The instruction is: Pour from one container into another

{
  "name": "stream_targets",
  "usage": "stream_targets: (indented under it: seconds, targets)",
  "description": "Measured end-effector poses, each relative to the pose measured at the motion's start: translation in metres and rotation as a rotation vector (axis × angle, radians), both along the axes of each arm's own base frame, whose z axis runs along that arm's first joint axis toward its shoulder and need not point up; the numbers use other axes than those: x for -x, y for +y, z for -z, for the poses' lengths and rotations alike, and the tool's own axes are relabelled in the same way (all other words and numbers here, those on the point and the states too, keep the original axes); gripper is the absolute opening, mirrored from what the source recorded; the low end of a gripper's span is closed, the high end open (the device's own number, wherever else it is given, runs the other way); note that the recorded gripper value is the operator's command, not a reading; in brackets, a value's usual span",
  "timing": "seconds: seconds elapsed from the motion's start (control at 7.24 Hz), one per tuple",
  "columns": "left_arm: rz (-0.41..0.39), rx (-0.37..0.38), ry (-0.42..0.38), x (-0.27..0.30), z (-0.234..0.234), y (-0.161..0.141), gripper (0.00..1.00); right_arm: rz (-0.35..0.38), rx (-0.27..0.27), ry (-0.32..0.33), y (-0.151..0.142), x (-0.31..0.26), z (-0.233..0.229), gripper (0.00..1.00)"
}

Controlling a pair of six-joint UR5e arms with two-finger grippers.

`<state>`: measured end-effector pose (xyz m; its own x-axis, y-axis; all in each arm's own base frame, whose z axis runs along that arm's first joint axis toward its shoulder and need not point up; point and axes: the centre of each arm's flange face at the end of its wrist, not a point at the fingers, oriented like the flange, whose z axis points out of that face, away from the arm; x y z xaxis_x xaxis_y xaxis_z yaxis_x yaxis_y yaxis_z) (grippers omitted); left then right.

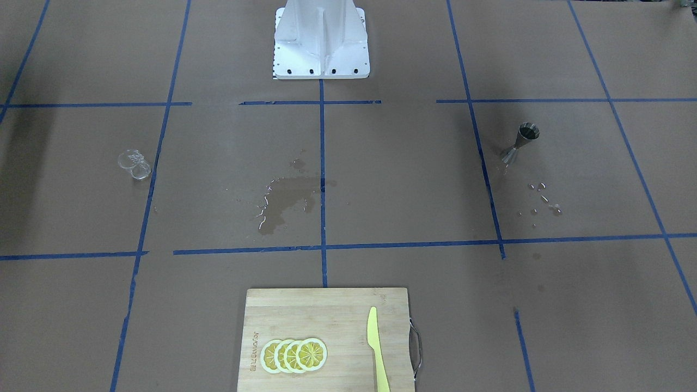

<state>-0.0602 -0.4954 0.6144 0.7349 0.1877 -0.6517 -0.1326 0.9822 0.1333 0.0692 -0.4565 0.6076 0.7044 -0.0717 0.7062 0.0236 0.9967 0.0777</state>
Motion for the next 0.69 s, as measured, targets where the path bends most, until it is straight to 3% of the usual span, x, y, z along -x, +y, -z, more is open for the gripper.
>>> stream_targets:
  seconds: [0.41,0.69]
  targets:
    - [-0.001,-0.023,0.0,0.0,0.01,-0.009,1.0,0.0,-0.004,-0.008,0.0,0.0,0.003,1.0]
    - [-0.003,-0.114,-0.024,-0.002,0.051,-0.042,1.0,0.001,-0.007,-0.013,0.0,0.001,0.004,1.0]
